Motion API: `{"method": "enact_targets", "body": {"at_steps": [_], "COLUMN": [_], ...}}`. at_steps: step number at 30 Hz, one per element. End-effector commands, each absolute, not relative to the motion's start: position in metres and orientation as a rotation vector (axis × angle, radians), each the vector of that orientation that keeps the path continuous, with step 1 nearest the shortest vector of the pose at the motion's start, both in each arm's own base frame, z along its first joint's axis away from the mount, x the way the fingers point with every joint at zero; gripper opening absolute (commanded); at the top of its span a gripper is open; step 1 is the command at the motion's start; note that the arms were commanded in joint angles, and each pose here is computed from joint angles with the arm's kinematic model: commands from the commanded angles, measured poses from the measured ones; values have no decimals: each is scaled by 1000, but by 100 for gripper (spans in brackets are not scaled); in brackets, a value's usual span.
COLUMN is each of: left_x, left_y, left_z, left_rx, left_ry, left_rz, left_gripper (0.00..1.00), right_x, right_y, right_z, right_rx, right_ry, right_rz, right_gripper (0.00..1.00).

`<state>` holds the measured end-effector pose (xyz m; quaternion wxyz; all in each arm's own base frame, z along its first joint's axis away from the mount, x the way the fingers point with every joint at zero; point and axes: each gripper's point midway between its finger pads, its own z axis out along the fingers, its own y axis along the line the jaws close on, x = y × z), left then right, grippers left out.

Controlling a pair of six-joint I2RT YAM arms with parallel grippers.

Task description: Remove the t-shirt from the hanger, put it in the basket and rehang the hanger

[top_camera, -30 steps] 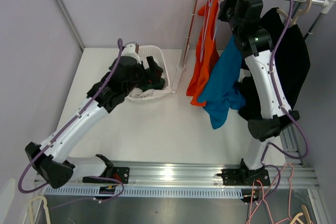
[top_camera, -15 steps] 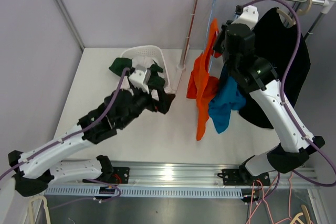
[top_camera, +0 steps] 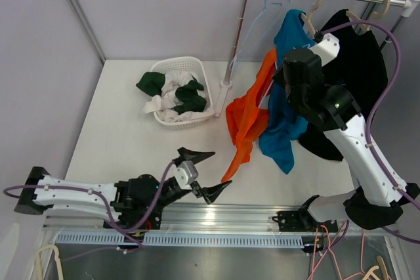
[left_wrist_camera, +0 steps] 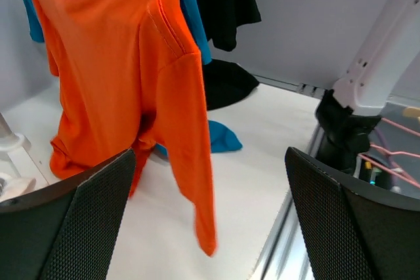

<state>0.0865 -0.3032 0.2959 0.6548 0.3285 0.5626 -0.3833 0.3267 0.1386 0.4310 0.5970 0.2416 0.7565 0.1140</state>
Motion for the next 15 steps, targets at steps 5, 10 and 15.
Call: {"method": "enact_targets", "body": {"at_steps": [5, 10, 15], "left_x": [98, 132, 154], "left_y": [-327, -339, -360], "left_z": [321, 325, 339], "left_rx": [657, 561, 536], "left_ry": [1108, 1186, 1255], "left_rz": [-854, -799, -741], "left_gripper": [99, 99, 68], "right_x": [307, 299, 296], "right_y": [143, 145, 145], "right_z": [458, 456, 453], "right_rx": [624, 607, 599], "right_ry": [1691, 1703, 1720], "right_rz": [419, 430, 431], "right_gripper": [0, 0, 0]}}
